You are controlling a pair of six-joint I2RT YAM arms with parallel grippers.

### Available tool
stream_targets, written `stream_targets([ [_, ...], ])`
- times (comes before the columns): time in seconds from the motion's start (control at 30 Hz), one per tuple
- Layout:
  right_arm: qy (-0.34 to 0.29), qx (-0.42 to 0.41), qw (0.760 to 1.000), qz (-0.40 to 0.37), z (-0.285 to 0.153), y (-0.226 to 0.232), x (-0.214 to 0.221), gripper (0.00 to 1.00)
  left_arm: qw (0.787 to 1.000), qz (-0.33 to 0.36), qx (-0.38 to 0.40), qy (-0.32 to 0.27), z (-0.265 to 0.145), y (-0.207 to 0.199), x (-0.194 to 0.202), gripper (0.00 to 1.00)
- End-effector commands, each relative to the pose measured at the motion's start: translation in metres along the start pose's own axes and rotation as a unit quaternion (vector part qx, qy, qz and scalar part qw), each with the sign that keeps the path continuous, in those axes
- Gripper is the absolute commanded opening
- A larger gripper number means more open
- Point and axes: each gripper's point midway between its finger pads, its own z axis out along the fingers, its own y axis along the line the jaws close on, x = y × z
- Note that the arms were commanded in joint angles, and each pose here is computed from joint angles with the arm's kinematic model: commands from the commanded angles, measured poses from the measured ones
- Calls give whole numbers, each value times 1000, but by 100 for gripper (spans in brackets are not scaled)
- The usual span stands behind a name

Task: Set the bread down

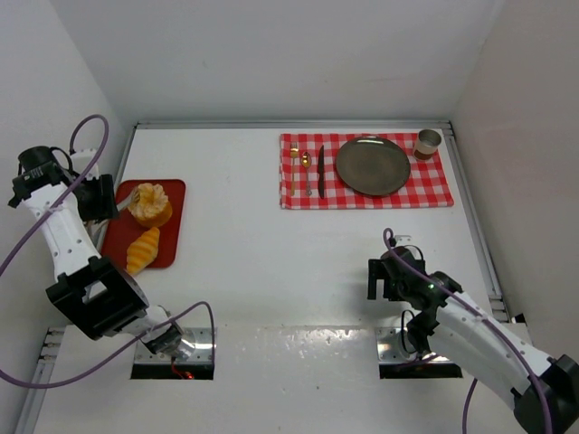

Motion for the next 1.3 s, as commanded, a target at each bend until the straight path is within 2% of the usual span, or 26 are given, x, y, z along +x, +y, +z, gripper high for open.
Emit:
stream_targets([
  [0.0, -14, -14, 1000, -3, -6, 8, -15, 99, 1000, -5, 22, -15, 4, -1, 6, 61],
  [0.13, -12, -14, 1000, -1, -7, 10, -19, 99, 998, -15, 55, -3, 24, -12, 20, 58],
  [0.4, -15, -19, 1000, -13, -12, 14, -28, 99, 998, -23, 63, -17, 50, -21, 7, 55],
  [0.53, -13, -17, 1000, -13, -12, 13, -25, 99, 999, -37, 38, 4, 61, -8, 12, 47],
  [0.7, -13, -15, 1000, -12, -11, 10, -21, 99, 999, -40, 18, 4, 64, 1, 8, 37],
  [0.77, -16, -18, 1000, -10, -11, 11, -22, 99, 999, -41, 10, 13, 67, 5, 11, 39],
  [0.83, -16, -18, 1000, -13, -10, 11, -21, 99, 999, -37, 6, 17, 69, 6, 9, 51],
  [0.93, -17, -19, 1000, -14, -9, 12, -24, 99, 999, -33, 6, 19, 71, 2, 5, 57],
  [1.1, -11, -19, 999, -24, -8, 14, -25, 99, 1000, -24, 8, 18, 78, -1, -5, 58],
  [1.23, -9, -20, 999, -25, -7, 16, -27, 99, 999, -27, 13, 28, 84, -4, -3, 45],
  [1.27, -9, -23, 999, -27, -7, 17, -27, 99, 999, -27, 13, 28, 84, -4, -3, 28],
])
